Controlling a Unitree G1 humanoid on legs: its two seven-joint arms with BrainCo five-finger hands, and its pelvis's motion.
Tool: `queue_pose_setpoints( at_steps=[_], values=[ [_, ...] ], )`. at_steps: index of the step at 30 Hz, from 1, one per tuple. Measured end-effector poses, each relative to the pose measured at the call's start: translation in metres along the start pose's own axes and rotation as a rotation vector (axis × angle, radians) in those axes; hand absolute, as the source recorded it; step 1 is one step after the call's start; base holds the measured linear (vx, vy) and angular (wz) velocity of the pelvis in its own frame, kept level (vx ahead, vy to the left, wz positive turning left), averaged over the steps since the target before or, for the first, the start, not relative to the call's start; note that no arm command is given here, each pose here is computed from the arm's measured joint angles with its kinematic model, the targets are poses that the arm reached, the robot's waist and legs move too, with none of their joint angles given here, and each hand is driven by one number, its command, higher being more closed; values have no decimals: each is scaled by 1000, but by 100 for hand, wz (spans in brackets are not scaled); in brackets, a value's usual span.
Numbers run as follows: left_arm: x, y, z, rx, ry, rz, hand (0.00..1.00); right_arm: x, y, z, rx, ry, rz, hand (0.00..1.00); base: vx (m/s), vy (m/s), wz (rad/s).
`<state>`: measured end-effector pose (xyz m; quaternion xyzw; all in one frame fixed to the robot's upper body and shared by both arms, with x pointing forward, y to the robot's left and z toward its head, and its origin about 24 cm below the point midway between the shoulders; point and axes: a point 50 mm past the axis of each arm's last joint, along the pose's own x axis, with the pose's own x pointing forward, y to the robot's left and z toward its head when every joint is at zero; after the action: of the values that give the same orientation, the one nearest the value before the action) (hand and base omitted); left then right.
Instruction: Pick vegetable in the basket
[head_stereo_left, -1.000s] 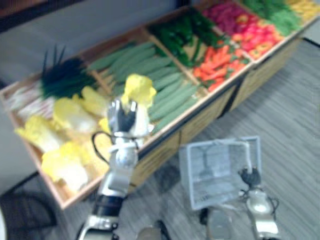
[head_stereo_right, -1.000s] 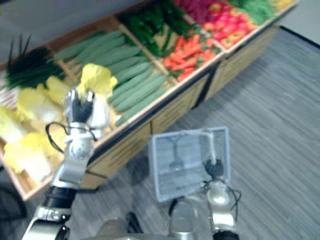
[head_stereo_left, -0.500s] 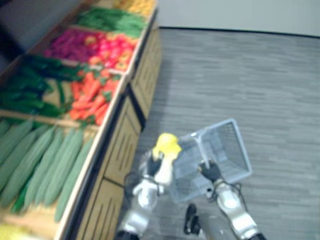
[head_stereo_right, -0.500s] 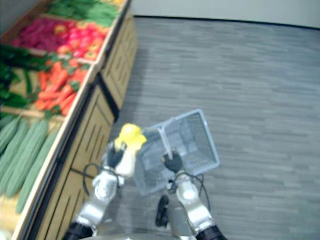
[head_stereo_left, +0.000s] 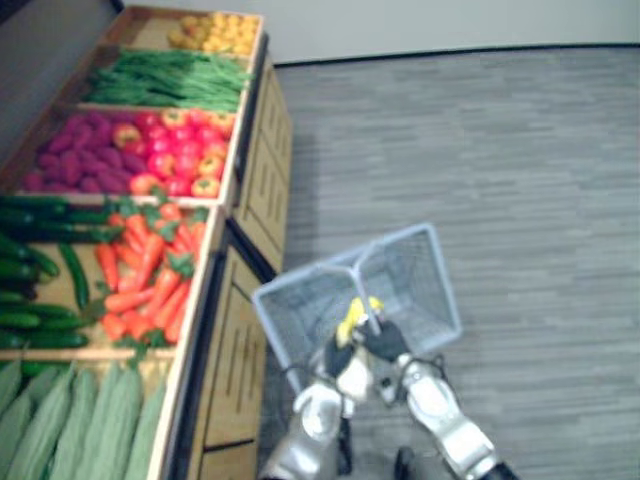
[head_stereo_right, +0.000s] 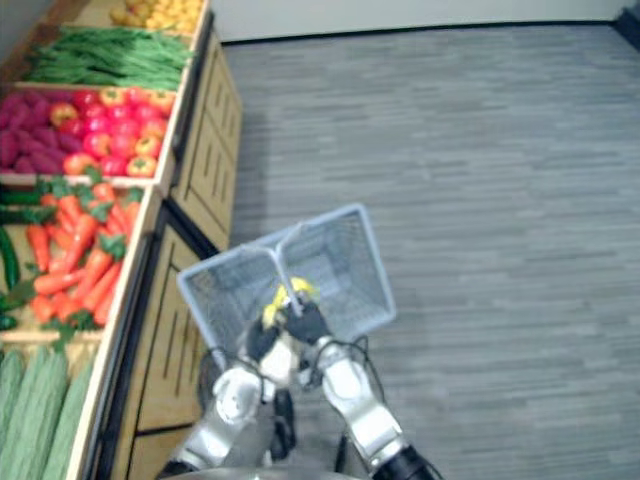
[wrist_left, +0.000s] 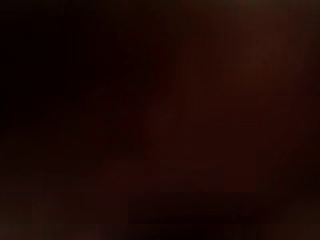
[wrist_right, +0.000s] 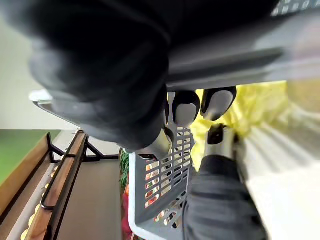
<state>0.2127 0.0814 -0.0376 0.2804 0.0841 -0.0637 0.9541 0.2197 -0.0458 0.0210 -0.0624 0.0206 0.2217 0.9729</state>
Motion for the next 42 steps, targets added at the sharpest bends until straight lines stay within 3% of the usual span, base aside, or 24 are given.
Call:
queue_pose_setpoints(
  at_steps=[9, 16, 23, 26, 28, 31, 36, 42],
  values=[
    [15, 14, -14, 139, 42, -7, 0, -16, 17, -12, 83, 55, 69, 100, 274, 2, 3],
    [14, 35, -42, 161, 184, 121, 0, -42, 11, -34, 182, 155, -17, 100, 316, -320, 50],
    [5, 9, -26, -3, 164, 131, 0, -50, -28, -66, 120, 285, -154, 100, 377, -363, 124],
    [-3, 27, -29, -48, 160, 219, 0, -61, -61, -77, 60, 341, -310, 100, 214, -129, 161],
    [-12, 46, -47, -67, 230, 302, 0, -78, -104, -91, -27, 421, -477, 100, 139, 7, 149],
    [-36, 54, -76, -53, 353, 315, 0, -108, -136, -114, -74, 576, -608, 100, 168, 81, 129],
    [-59, 59, -102, -59, 459, 284, 0, -136, -139, -144, -34, 772, -701, 100, 305, 149, 129],
    [-56, 88, -105, 31, 430, 304, 0, -150, -140, -151, -11, 800, -775, 100, 274, -81, 116]
  ],
)
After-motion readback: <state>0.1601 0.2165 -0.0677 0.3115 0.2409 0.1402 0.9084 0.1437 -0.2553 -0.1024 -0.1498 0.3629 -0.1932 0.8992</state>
